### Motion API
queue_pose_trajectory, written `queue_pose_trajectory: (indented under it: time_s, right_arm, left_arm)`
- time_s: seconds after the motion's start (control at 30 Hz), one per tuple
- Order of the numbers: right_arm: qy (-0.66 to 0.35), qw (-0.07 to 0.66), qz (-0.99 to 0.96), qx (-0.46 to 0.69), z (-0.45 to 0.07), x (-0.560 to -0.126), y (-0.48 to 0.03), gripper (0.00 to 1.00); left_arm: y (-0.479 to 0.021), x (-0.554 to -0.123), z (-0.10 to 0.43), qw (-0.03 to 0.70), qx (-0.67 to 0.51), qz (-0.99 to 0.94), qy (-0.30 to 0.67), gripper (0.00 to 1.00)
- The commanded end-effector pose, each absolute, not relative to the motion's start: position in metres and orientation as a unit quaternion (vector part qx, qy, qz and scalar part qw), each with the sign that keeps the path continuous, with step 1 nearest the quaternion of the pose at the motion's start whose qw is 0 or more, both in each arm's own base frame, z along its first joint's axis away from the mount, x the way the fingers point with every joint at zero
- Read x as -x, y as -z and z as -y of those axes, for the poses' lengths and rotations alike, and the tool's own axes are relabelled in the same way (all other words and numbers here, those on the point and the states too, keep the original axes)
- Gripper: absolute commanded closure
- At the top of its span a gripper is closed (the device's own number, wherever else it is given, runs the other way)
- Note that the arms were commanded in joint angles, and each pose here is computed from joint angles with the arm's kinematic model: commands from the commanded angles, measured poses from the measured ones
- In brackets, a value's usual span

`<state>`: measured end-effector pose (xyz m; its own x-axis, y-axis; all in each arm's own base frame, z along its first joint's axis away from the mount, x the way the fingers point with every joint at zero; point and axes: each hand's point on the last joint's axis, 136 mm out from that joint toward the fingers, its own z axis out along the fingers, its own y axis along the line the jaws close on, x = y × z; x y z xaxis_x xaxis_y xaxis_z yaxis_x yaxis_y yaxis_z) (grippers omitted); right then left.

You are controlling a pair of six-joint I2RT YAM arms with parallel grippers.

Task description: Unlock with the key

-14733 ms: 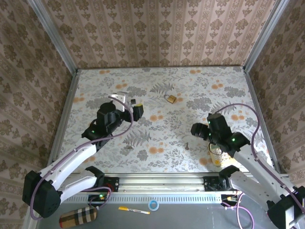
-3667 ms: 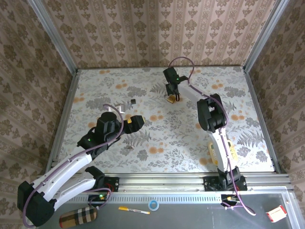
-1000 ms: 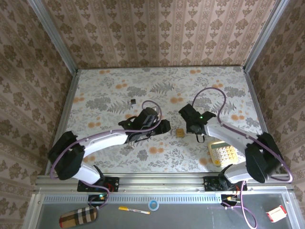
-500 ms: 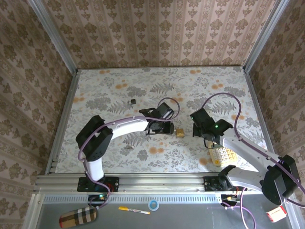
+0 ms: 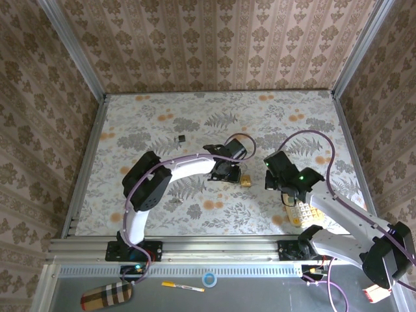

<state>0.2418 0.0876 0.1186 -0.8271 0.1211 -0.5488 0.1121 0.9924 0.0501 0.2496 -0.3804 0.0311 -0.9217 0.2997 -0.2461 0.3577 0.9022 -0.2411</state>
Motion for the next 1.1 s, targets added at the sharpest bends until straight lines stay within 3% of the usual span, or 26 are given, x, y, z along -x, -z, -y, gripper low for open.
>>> queue_pose_trajectory:
  time_s: [0.0,0.23,0.6,1.07]
  right_arm:
    - [-0.006,0.277,-0.959,-0.055,-0.083,-0.232,-0.114,1.0]
    - [-0.003,0.277,-0.959,-0.053,-0.08,-0.229,-0.117,1.0]
    - [-0.022,0.289,-0.955,-0.056,-0.083,-0.228,-0.123,1.0]
    - [-0.037,0.285,-0.956,-0.054,-0.087,-0.224,-0.121,1.0]
  left_arm:
    - [-0.022,-0.248,0.378,0.095,-0.19,-0.971,0.106,0.64]
    - [-0.006,-0.245,0.378,0.082,-0.226,-0.968,0.075,0.69]
    - [-0.014,-0.261,0.303,0.08,-0.322,-0.942,-0.045,1.0]
    - [-0.03,-0.275,0.282,0.113,-0.492,-0.86,-0.08,1.0]
